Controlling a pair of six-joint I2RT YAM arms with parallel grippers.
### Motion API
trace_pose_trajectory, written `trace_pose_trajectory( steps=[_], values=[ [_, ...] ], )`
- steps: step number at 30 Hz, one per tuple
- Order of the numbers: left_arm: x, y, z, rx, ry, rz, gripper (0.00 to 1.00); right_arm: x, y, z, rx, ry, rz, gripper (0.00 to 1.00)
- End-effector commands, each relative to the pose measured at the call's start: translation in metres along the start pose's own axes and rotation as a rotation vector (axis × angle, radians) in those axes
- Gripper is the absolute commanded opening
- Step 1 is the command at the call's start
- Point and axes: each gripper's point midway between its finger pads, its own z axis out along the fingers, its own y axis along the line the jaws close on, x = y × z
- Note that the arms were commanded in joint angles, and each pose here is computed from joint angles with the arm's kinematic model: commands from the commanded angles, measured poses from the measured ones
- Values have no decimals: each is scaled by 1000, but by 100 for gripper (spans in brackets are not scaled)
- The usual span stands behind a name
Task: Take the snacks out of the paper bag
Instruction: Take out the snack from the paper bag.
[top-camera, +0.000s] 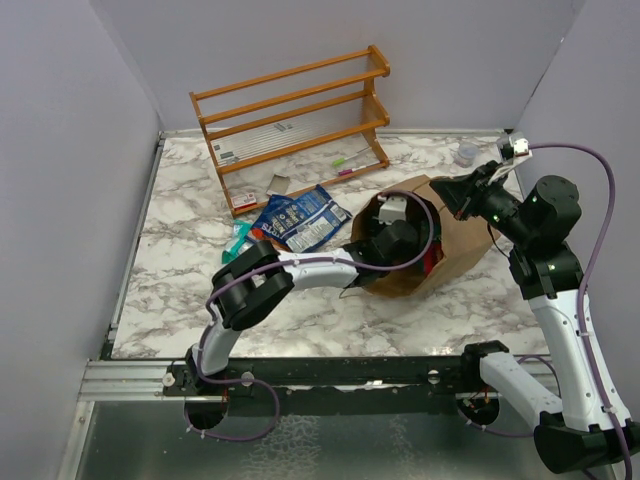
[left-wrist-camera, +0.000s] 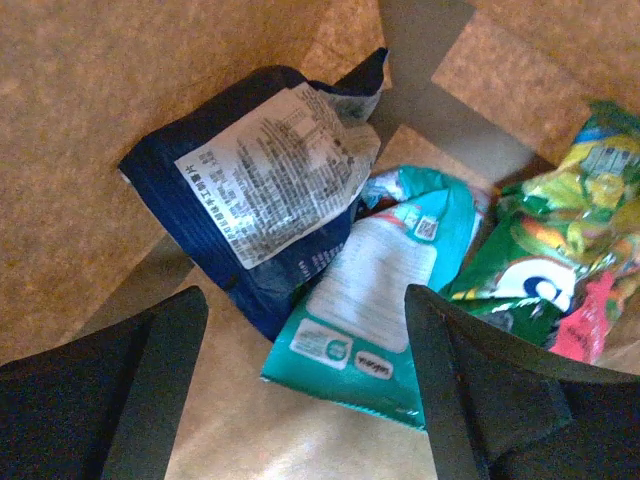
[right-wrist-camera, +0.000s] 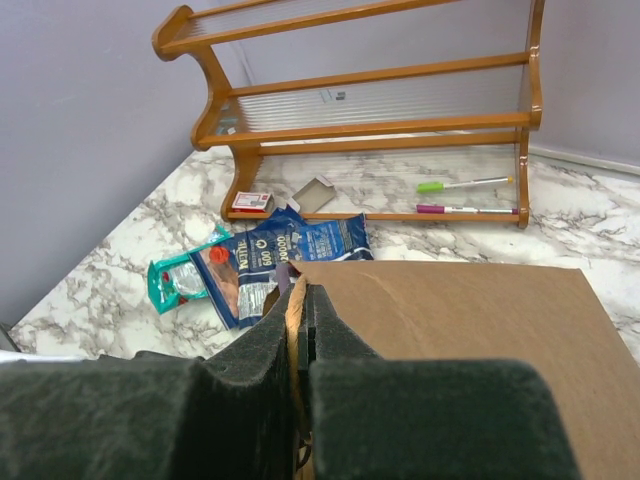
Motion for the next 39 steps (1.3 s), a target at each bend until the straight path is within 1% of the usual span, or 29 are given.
trace_pose_trajectory(
  steps=[1,3,5,8,11,13,15,17,19,21,22,23,24,28,39],
  values=[
    [-16,-4,13,-27,-59,-62,88,-8,7,-2,-27,-30,-16,2],
    [-12,2,23,-48,-62,-78,92,-7,6,-2,-25,-30,-16,2],
    [-9,7,33,-56,-43,-98,93,-8,7,-2,-25,-30,-16,2],
    [-7,7,44,-19,-29,-133,88,-8,6,-3,-21,-31,-20,2],
    [-13,-5,51,48,-65,-121,79,-9,6,-3,-18,-33,-24,2],
    [-15,-13,55,80,-76,-117,70,-8,6,-3,-18,-30,-24,2],
    [-16,-20,57,115,-87,-119,62,-9,6,-3,-19,-31,-24,2],
    [-17,-26,58,146,-95,-118,52,-9,6,-3,-19,-30,-23,2],
    [-20,-31,58,172,-106,-115,39,-10,6,-4,-18,-30,-27,2],
    [-23,-33,56,184,-114,-105,22,-10,6,-4,-14,-31,-30,2],
    [-25,-33,54,185,-116,-97,11,-10,6,-4,-13,-31,-30,2],
    [-26,-31,52,183,-116,-89,3,-9,5,-4,-12,-28,-28,2],
    [-29,-29,48,179,-119,-89,0,-9,5,-4,-7,-28,-28,2],
    [-44,-24,25,191,-121,-103,0,-2,2,-7,8,-30,-24,2],
    [-74,-37,-65,446,-70,-124,0,0,-16,-16,128,-77,-3,2]
  ],
)
